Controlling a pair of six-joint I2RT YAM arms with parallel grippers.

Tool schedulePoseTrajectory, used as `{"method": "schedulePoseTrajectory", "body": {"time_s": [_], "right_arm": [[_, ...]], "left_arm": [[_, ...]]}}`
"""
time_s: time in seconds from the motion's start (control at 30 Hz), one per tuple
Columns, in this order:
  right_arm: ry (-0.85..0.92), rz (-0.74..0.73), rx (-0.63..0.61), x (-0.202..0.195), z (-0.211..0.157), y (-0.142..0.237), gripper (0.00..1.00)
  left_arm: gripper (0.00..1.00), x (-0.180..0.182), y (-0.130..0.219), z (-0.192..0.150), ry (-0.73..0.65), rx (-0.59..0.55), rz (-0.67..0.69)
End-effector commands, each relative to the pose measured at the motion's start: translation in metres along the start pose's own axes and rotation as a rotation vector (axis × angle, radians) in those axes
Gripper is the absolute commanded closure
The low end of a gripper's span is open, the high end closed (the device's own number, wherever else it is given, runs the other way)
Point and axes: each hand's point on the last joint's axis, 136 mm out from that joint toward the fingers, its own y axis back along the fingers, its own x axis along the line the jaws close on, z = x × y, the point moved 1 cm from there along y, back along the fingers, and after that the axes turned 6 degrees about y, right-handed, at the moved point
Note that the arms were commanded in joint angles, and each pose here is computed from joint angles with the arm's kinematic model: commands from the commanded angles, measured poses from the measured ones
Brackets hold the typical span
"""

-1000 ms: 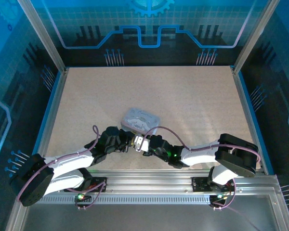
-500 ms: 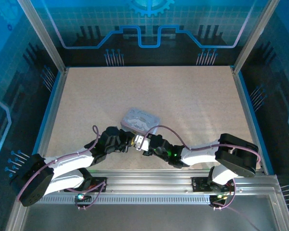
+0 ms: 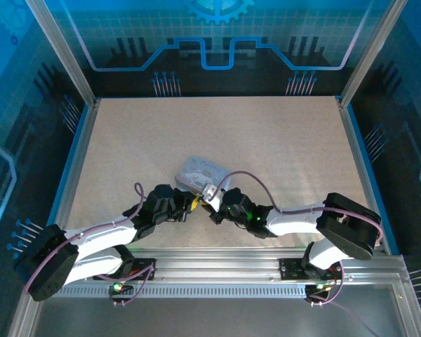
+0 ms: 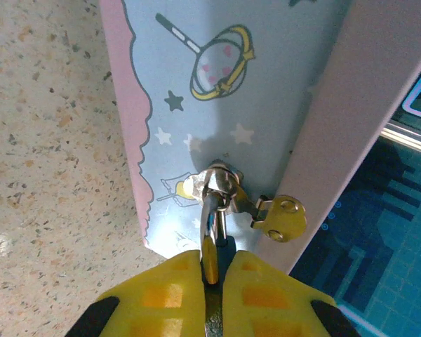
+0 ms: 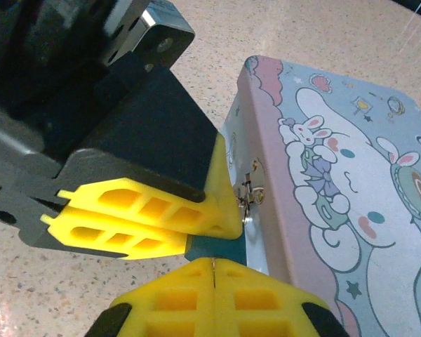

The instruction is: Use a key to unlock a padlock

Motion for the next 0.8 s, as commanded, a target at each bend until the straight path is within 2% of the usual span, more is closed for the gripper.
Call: {"method": "schedulePoseTrajectory", "body": {"time_s": [0.0,0.37,0.5,0.77], "right_arm": [[-0.082,-0.030,0.021,-0.013,-0.001,-0.001,1.00],[-0.107,-0.022,0.055,-0.012,-0.009,-0.003,1.00],[-0.117,-0.022,0.079,-0.013,-0.015,-0.005,1.00],[-0.133,-0.014,0.089,-0.010,-0.025,-0.006,1.00]], "left_arm": [[1.00,-0.019,0.001,-0.014,-0.020,0.056,-0.055],[1.00,-0.020,0.000,-0.013,-0.021,0.051,-0.053],[0.80,-0.016,-0.001,-0.011,-0.029,0.041,-0.040],[0.59,-0.003,0.000,0.000,-0.059,-0.020,0.015]]}}
